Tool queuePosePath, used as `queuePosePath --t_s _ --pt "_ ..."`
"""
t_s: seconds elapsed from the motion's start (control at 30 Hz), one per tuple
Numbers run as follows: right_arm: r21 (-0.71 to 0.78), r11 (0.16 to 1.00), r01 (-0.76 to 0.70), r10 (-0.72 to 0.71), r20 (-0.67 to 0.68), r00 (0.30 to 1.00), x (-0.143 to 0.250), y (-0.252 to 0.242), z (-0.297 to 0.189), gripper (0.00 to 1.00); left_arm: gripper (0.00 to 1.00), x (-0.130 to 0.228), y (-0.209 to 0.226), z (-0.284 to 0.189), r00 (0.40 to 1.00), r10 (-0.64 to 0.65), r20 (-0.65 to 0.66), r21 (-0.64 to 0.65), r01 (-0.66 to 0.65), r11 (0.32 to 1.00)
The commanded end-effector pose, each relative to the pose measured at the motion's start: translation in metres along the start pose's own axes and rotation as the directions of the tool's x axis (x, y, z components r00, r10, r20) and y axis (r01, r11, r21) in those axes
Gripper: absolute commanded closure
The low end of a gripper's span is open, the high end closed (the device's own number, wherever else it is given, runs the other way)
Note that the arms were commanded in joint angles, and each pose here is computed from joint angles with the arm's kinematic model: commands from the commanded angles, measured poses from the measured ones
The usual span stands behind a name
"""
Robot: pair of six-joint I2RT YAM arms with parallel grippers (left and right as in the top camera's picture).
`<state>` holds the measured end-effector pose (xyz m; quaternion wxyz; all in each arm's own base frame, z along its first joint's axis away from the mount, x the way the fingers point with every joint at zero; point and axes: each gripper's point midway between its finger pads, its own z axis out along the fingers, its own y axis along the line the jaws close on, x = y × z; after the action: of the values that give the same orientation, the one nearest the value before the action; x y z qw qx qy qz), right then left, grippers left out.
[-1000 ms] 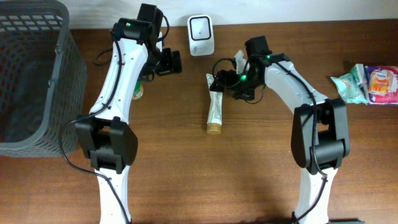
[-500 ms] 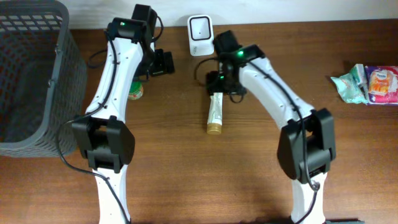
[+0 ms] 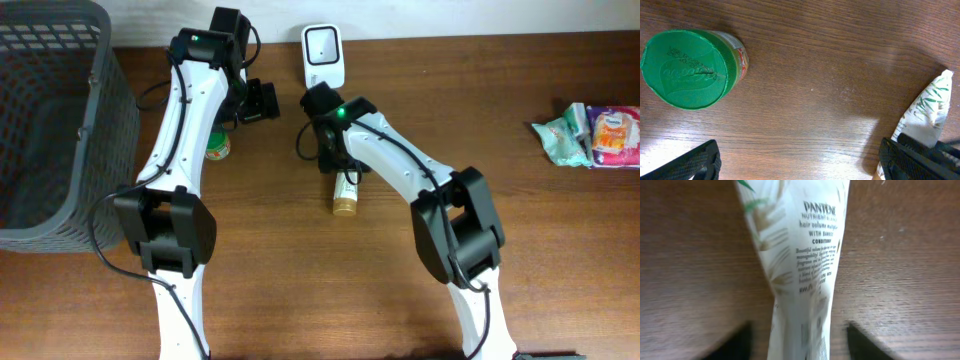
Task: Scan the item barcode
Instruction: 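Grasp the Pantene tube with the right gripper and lift it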
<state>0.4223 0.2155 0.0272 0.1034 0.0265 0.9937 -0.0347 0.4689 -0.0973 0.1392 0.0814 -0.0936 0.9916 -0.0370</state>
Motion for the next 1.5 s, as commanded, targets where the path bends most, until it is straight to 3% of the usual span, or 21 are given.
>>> queuePosePath --t_s 0.0,0.03,0.13,0.23,0.3,0.37,0.47,0.63,0.67,0.73,0.77,0.87,1.03,1.17,1.27,1.47 --pt "0.044 0.999 -0.008 0.009 -0.02 1.0 0.006 -0.007 0.016 0.82 0.01 -0.001 0.003 0.0 1.0 -0.012 0.003 -0.014 0.012 1.0" --pt "0.037 0.999 -0.01 0.011 -0.021 1.0 0.005 -0.006 0.013 0.91 0.01 -0.001 0.004 0.0 1.0 -0.013 0.003 -0.014 0.013 1.0" --pt "0.017 1.0 0.003 -0.003 -0.036 0.999 -0.004 -0.01 -0.019 0.96 0.01 -0.001 0.003 0.0 1.0 -0.012 0.004 -0.014 0.012 1.0" --pt "-0.207 0.971 0.117 -0.138 -0.089 0.986 -0.006 0.013 -0.04 0.96 0.01 -0.001 0.003 0.0 1.0 -0.012 0.004 -0.014 0.012 1.0" --pt "-0.446 0.882 0.15 -0.226 -0.122 0.966 -0.002 0.031 -0.051 0.96 0.01 -0.001 0.003 0.0 1.0 -0.012 0.004 -0.014 0.012 1.0" --pt "-0.573 0.809 0.13 -0.253 -0.141 0.957 0.001 0.033 -0.054 0.96 0.01 -0.001 0.003 0.0 1.0 -0.012 0.004 -0.014 0.012 1.0" --pt "-0.81 0.583 0.069 -0.29 -0.128 0.949 0.004 0.035 -0.063 0.96 0.01 -0.001 0.003 0.0 1.0 -0.012 0.004 -0.014 0.012 1.0" --pt "-0.854 0.513 -0.089 -0.176 -0.206 0.963 0.006 0.0 -0.028 0.94 0.01 -0.001 0.003 0.0 1.0 -0.012 0.004 -0.013 0.012 1.0" --pt "-0.843 0.525 -0.116 -0.142 -0.221 0.965 0.006 -0.014 -0.016 0.89 0.01 -0.001 0.003 0.0 1.0 -0.012 0.004 -0.014 0.012 1.0" --pt "-0.81 0.567 -0.151 -0.091 -0.243 0.966 0.002 -0.037 -0.003 0.63 0.01 -0.001 0.003 0.0 1.0 -0.012 0.004 -0.014 0.012 1.0" --pt "-0.771 0.613 -0.174 -0.054 -0.26 0.964 -0.001 -0.05 0.005 0.56 0.01 -0.001 0.003 0.0 1.0 -0.012 0.004 -0.014 0.012 1.0" --pt "-0.597 0.772 -0.22 0.054 -0.283 0.958 -0.01 -0.087 0.027 0.55 0.01 -0.001 0.003 0.0 1.0 -0.012 0.004 -0.014 0.012 1.0" --pt "-0.369 0.915 -0.161 0.071 -0.247 0.966 -0.032 -0.124 -0.001 0.54 0.01 -0.001 0.003 0.0 1.0 -0.012 0.004 -0.014 0.012 1.0" --pt "-0.325 0.944 -0.05 -0.021 -0.212 0.977 -0.038 -0.11 -0.042 0.48 0.01 -0.001 0.003 0.0 1.0 -0.011 0.004 -0.014 0.011 1.0" --pt "-0.31 0.948 0.076 -0.14 -0.189 0.972 -0.028 -0.08 -0.056 0.17 0.01 -0.001 0.003 0.0 1.0 -0.011 0.004 -0.014 0.011 1.0" --pt "0.038 0.995 0.096 -0.09 -0.125 0.988 -0.014 -0.065 -0.014 0.13 0.01 -0.001 0.003 0.0 1.0 -0.011 0.004 -0.013 0.011 1.0"
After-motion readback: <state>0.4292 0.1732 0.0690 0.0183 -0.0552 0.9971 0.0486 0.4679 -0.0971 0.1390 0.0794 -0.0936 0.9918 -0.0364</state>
